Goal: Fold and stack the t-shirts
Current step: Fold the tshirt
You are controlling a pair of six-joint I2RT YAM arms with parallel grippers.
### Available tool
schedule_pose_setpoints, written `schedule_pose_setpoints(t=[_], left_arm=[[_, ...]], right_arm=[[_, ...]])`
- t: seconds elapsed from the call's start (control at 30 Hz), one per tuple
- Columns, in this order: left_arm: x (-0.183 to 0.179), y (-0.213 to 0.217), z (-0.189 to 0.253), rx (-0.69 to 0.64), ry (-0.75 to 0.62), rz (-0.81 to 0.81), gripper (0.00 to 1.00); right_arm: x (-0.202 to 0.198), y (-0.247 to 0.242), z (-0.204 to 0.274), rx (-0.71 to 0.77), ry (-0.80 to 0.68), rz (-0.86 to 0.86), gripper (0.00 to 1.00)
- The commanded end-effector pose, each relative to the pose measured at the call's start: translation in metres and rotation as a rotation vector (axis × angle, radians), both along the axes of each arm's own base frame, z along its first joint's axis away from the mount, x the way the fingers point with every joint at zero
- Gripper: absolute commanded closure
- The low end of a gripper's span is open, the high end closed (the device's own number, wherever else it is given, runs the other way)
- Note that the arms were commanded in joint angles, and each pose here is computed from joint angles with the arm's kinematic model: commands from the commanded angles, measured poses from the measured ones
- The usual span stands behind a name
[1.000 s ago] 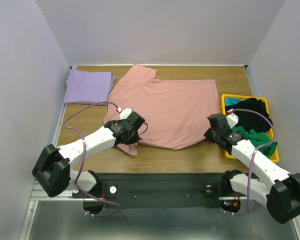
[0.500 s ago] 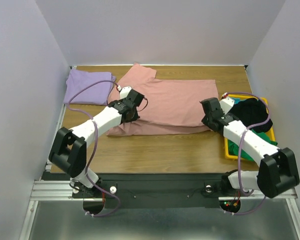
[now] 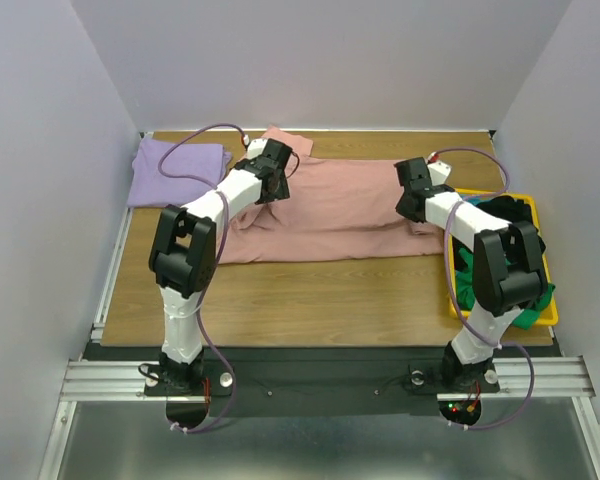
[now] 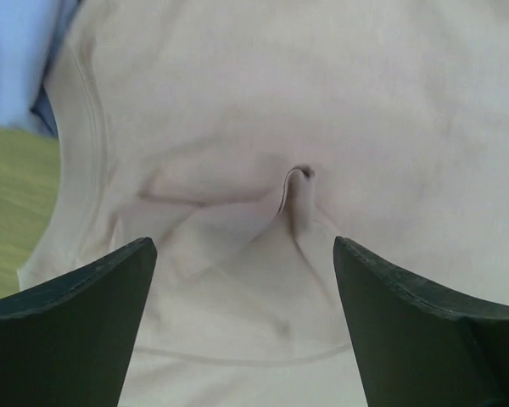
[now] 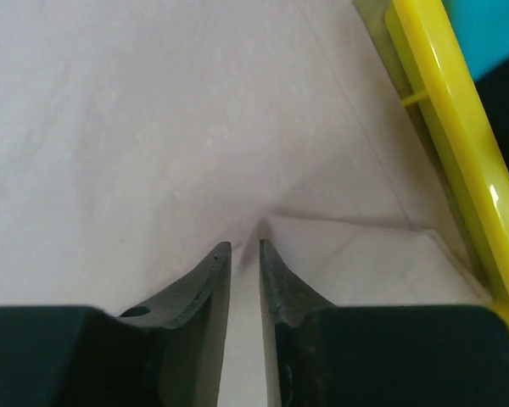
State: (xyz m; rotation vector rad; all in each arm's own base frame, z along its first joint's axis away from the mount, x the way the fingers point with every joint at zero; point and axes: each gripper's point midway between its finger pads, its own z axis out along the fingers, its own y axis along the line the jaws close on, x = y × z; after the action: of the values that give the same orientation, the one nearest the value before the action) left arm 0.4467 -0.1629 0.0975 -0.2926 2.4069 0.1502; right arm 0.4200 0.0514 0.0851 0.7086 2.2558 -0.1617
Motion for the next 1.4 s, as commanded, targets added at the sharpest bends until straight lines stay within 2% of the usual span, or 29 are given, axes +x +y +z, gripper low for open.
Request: schedule_pose_setpoints(t=[0.0,0.03,0.07,0.2,0.23,0.27,0.3,0.33,0.4,0.43,0.57,0.77,0.93,1.07,1.17,1.37], left_arm=[[0.028,0.012,0.035,0.086,-0.068,0.036,0.02],[0.033,0.012,0.037,0.072,-0.068,0.031,0.02],[0.035,0.012,0.038,0.07,-0.063,0.031,0.02],[0.028,0.018,0.056,0.065,-0.091,0.064,0.02],[0.024,0.019,0.066,0.047,-0.11,0.07,0.02],[0.021,0.02,0.057,0.047,-0.092,0.073,0.02],[0.012,0.023,0.059,0.029,-0.1,0.078,0.02],[0.001,0.023,0.057,0.003,-0.102,0.069,0.02],[-0.012,0.02,0.054,-0.041,-0.101,0.051,0.02],[-0.019,0.014,0.061,-0.102,-0.113,0.027,0.02],[-0.049,0.003,0.032,-0.176,-0.067,0.0,0.02],[-0.083,0.009,-0.004,-0.181,-0.009,0.004,0.02],[-0.077,0.006,-0.015,-0.179,-0.004,0.002,0.02],[-0.07,0.005,-0.03,-0.157,0.027,0.011,0.02],[-0.063,0.006,-0.035,-0.134,0.029,0.02,0.02],[-0.05,0.007,-0.041,-0.12,0.037,0.045,0.02]], right_arm=[[0.038,-0.006,0.022,-0.027,-0.07,0.023,0.69],[0.045,-0.008,0.026,-0.05,-0.075,0.028,0.63],[0.048,-0.01,0.028,-0.068,-0.079,0.028,0.49],[0.048,-0.017,0.04,-0.128,-0.076,0.057,0.32],[0.041,-0.008,0.043,-0.085,-0.08,0.1,0.23],[0.04,-0.002,0.053,-0.057,-0.101,0.129,0.23],[0.031,0.011,0.046,-0.001,-0.078,0.202,0.14],[0.021,0.018,0.048,0.027,-0.077,0.247,0.1],[0.012,0.036,0.051,0.092,-0.074,0.345,0.08],[0.004,0.055,0.053,0.164,-0.071,0.443,0.0],[-0.014,0.072,0.038,0.222,-0.026,0.481,0.0],[-0.025,0.055,0.001,0.175,0.054,0.395,0.0],[0.001,0.032,-0.018,0.05,0.088,0.306,0.0],[0.032,0.009,-0.018,0.053,0.069,0.227,0.0],[0.042,-0.001,-0.028,0.026,0.09,0.221,0.0],[0.063,-0.009,-0.017,-0.016,0.058,0.221,0.0]])
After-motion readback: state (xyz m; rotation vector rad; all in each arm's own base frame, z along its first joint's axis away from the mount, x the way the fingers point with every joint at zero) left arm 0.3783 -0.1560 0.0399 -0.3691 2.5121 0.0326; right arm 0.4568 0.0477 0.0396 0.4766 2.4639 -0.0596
